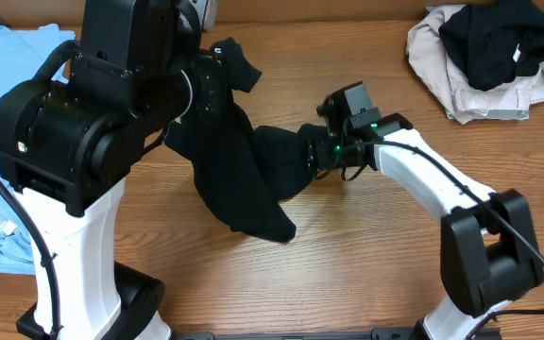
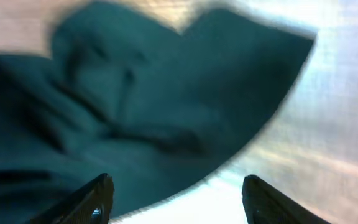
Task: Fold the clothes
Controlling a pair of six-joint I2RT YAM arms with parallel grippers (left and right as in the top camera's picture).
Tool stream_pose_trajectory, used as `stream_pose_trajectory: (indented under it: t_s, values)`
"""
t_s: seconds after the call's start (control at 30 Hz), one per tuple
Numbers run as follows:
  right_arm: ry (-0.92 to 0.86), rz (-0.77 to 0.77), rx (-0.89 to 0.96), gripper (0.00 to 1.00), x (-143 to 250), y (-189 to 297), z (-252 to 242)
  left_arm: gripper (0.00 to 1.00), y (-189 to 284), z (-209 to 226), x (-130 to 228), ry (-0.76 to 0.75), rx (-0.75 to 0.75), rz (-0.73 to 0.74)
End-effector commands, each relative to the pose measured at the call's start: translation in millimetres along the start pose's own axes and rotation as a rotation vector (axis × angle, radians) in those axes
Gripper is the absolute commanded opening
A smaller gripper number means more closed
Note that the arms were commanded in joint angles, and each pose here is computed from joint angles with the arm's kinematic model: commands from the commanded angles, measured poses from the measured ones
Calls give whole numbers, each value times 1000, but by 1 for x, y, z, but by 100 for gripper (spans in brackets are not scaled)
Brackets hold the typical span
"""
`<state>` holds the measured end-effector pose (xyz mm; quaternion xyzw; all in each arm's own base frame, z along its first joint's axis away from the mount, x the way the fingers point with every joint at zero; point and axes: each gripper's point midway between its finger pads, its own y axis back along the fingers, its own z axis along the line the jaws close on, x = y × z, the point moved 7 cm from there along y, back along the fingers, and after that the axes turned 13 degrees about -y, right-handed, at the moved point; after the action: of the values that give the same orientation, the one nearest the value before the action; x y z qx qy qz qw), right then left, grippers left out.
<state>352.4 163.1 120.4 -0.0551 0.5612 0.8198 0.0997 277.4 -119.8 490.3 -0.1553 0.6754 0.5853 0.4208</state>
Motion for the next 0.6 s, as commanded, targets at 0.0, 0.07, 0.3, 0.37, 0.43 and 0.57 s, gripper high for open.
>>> stream_pose_trajectory:
  t_s: [0.0,0.07,0.3,0.37,0.43,0.57]
  values:
    - [-11,-22,-34,70,-3,19,6,4,2,9,-1,57,-63,-14]
    - [-8,-33,-56,70,0,34,12,4,2,9,-4,62,-64,-28]
    - [-1,-260,-150,74,14,151,37,4,2,10,-7,67,-71,-46]
    - [-43,-367,-115,75,24,187,31,4,2,10,-7,66,-71,-44]
    - [-110,-463,-34,76,34,214,15,4,2,10,-7,67,-71,-44]
    - [-161,-475,52,76,45,222,-7,4,2,10,-7,67,-71,-45]
